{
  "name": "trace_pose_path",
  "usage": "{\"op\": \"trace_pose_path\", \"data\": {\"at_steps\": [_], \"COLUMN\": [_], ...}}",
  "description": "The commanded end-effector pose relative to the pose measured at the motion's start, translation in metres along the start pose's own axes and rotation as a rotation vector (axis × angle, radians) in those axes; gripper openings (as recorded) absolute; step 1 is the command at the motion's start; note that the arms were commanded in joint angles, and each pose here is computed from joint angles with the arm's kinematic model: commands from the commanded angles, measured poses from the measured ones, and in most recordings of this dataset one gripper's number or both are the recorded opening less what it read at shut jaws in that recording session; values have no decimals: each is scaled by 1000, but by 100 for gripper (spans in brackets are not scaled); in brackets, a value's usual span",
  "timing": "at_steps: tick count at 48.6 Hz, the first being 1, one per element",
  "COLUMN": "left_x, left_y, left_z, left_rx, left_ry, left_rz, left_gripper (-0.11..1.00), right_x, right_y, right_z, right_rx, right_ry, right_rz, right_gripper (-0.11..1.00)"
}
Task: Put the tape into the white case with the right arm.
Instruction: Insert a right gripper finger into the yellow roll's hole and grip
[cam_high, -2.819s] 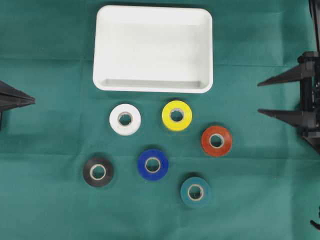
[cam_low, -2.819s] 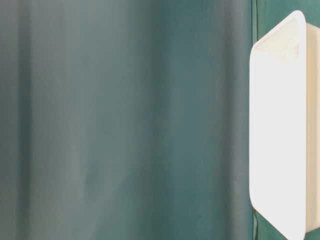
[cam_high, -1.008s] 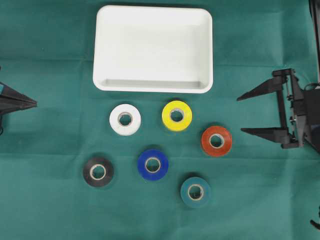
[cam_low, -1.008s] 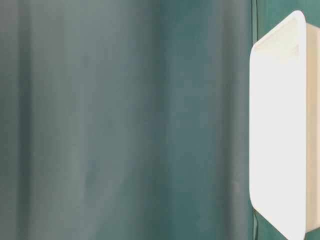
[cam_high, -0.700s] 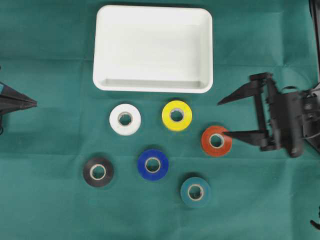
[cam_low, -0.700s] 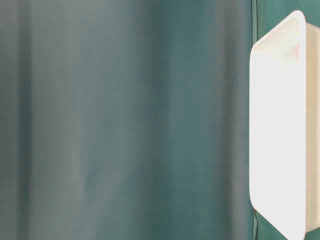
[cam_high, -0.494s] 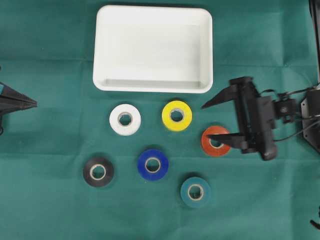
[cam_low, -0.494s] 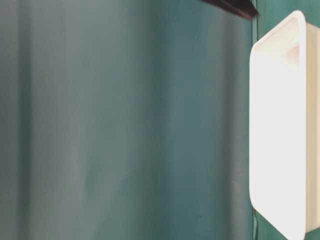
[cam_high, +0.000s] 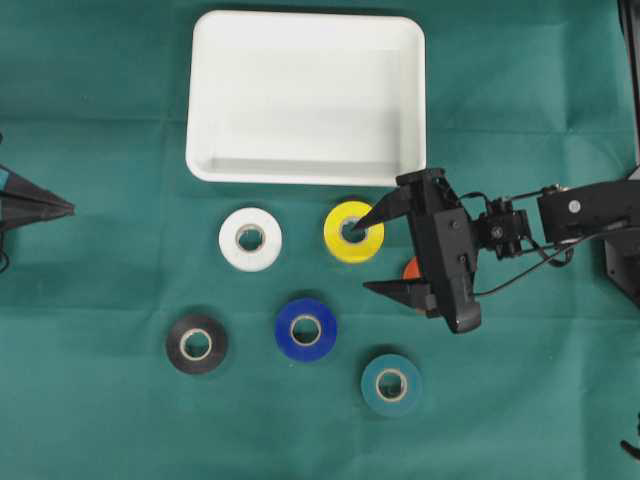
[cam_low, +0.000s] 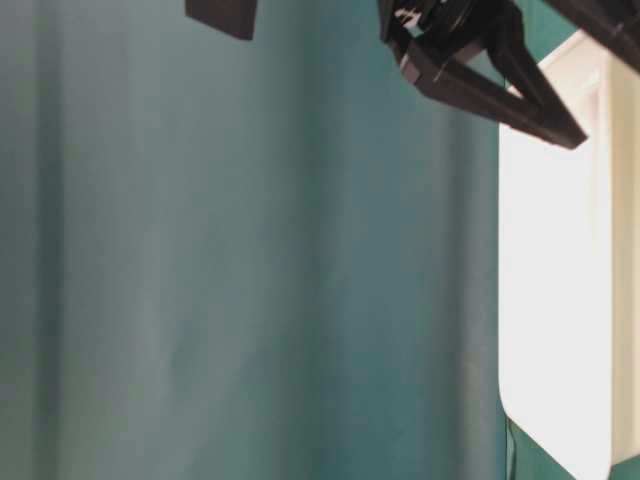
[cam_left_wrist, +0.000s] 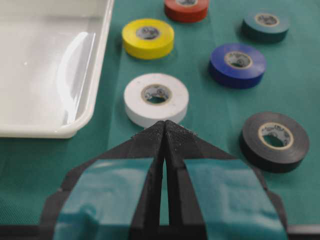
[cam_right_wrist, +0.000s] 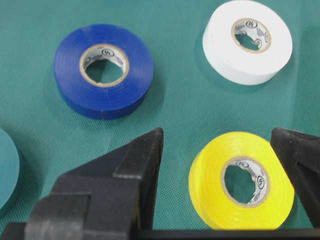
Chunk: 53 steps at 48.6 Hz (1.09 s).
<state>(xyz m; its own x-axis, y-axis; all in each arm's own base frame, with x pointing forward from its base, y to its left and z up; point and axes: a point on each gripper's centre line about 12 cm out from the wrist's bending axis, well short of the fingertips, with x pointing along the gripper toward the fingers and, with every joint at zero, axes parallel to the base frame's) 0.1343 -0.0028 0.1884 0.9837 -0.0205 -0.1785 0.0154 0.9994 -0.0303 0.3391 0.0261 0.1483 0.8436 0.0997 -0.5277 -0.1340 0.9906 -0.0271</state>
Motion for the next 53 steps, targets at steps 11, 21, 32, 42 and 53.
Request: {"op": "trace_pose_path", "data": {"at_steps": [11, 21, 32, 42, 53], "left_x": [1, 1, 1, 0, 0], "left_y": [-1, -1, 0, -1, -1], "left_z": [4, 4, 3, 4, 5], "left_rx": [1, 1, 1, -1, 1], "left_ry": [-11, -9, -8, -12, -15], "left_rz": [-3, -3, -3, -3, -3], "left_gripper": [1, 1, 1, 1, 1], "right_x": [6, 19, 32, 40, 45], "right_y": [-2, -3, -7, -8, -12], "right_z": [3, -10, -22, -27, -38], "right_rx": [5, 10, 20, 24, 49], "right_ry": [-9, 45, 91, 112, 199], "right_rz": [-3, -2, -9, -10, -28], "right_gripper": [83, 83, 83, 83, 83]}}
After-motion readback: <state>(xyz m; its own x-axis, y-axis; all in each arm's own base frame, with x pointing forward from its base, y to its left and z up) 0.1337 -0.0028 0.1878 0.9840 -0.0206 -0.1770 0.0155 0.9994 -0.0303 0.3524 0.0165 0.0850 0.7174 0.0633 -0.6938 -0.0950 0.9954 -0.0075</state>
